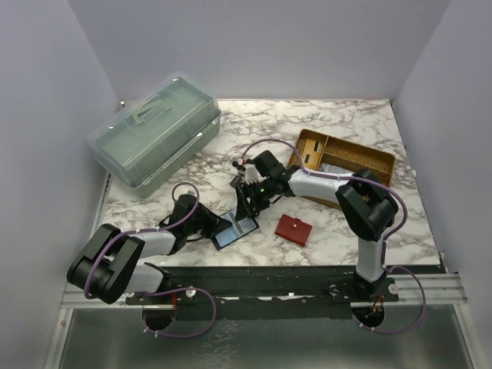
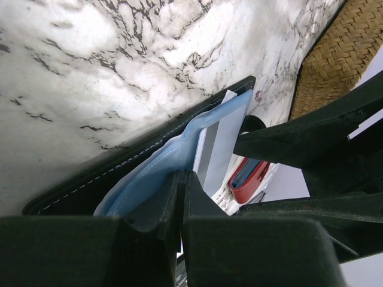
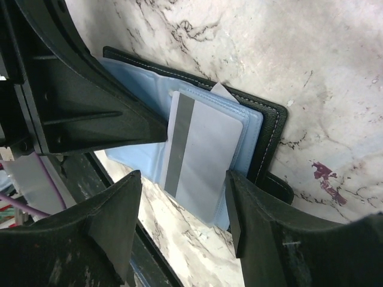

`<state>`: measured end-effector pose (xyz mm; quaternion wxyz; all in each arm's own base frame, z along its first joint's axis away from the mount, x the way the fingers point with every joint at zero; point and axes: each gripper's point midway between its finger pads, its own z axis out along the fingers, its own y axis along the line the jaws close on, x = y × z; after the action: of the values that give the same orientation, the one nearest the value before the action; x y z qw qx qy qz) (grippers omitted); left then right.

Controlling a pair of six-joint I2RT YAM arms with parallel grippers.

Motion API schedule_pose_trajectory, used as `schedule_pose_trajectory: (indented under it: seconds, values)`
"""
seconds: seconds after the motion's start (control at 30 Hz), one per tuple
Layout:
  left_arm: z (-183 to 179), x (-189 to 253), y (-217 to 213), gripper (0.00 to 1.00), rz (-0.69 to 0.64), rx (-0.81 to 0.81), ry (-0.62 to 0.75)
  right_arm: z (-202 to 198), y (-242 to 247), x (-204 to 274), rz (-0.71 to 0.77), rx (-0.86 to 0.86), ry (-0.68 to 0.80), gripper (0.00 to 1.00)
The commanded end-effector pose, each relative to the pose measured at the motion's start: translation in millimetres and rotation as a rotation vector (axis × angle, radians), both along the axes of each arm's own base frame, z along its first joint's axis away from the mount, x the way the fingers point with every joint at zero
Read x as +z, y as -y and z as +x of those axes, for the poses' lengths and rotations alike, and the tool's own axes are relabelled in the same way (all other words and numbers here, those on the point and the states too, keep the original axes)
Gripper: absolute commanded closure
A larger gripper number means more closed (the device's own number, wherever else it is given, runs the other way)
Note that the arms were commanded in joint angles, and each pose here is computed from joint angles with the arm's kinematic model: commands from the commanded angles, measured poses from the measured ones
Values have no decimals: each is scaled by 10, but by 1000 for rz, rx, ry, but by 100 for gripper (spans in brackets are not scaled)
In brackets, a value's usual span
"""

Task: Take the credit cards out of the card holder
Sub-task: Pick up the card holder from the center of the board.

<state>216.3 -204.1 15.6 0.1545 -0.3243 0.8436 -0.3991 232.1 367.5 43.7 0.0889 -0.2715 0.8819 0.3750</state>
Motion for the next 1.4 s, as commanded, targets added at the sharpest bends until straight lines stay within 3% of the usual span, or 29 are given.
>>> schedule_pose_trajectory:
  seconds: [0.0, 0.57, 1.37]
  values:
    - [-407, -584, -350, 100, 200, 13, -177, -234, -48, 93, 64, 39, -107, 38]
    - [-441, -538, -360, 100, 177, 26, -160, -116, -100, 405, 200, 2, -201, 44]
    - [-458, -521, -364, 100, 166, 33, -157, -141, -225, 177, 206, 22, -366, 54]
